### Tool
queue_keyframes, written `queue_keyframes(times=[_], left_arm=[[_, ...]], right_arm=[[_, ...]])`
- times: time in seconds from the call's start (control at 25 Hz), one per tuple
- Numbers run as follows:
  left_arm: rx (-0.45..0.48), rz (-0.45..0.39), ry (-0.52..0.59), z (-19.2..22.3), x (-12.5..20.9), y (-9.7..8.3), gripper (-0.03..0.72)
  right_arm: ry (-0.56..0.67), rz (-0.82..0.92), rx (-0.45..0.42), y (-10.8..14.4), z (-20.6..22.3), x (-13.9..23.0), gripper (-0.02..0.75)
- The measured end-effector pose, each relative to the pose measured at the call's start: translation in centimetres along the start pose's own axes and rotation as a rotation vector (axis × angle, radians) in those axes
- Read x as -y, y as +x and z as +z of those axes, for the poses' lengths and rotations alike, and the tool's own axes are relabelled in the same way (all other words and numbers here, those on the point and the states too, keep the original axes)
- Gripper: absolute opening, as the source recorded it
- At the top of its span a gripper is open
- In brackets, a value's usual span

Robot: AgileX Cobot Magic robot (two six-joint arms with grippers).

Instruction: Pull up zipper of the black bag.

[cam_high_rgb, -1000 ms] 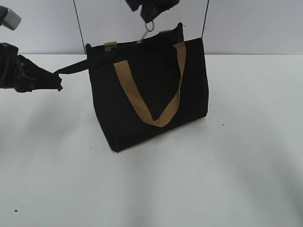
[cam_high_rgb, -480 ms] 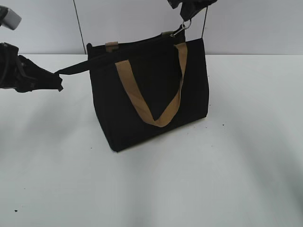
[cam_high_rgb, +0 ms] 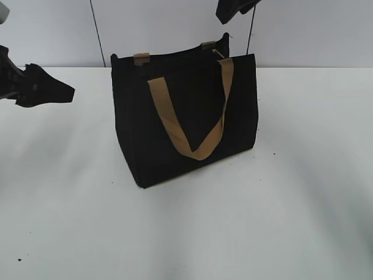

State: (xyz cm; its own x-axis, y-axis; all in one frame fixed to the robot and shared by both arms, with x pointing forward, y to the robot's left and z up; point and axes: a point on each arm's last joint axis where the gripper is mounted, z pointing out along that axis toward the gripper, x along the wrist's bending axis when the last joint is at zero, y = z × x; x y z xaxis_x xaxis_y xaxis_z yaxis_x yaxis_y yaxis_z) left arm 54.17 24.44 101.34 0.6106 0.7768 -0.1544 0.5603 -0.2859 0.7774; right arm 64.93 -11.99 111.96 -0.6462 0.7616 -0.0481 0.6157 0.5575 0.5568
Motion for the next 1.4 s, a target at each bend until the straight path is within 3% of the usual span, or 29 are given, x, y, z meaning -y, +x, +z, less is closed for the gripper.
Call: queue_keyframes(times=[0.12, 0.32, 0.56, 0.76, 1.0, 1.08, 1.4], left_arm=[[-0.04, -0.028, 0.021, -1.1, -0.2, -0.2, 0.58], [-0.134, -0.07, 0.044, -3.8, -0.8, -0.9, 0.55], [-0.302, -0.072, 0.134, -8.5, -0.6, -2.2, 0.515], [-0.344, -0.105, 0.118, -13.0, 0.2, -5.2, 0.51], [-0.389, -0.109, -0.024, -18.6, 3.8, -10.2, 0.506], [-0.406, -0.116, -0.033, -19.6, 5.2, -11.3, 0.493], [-0.458, -0.143, -0.048, -21.3, 11.0, -13.9, 0.473]], right_arm=[[0.037, 0.008, -0.009, 0.2, -0.9, 0.4, 0.375], [0.011, 0.042, 0.066, 0.3, -5.7, 2.0, 0.378], [-0.025, 0.177, 0.154, 0.2, -9.4, 10.1, 0.378], [-0.132, 0.209, 0.201, 3.2, -14.3, 16.6, 0.378], [-0.182, 0.255, 0.182, 7.0, -16.4, 23.8, 0.378], [-0.229, 0.252, 0.185, 8.4, -17.5, 26.2, 0.378], [-0.228, 0.268, 0.149, 11.2, -16.7, 32.4, 0.378]])
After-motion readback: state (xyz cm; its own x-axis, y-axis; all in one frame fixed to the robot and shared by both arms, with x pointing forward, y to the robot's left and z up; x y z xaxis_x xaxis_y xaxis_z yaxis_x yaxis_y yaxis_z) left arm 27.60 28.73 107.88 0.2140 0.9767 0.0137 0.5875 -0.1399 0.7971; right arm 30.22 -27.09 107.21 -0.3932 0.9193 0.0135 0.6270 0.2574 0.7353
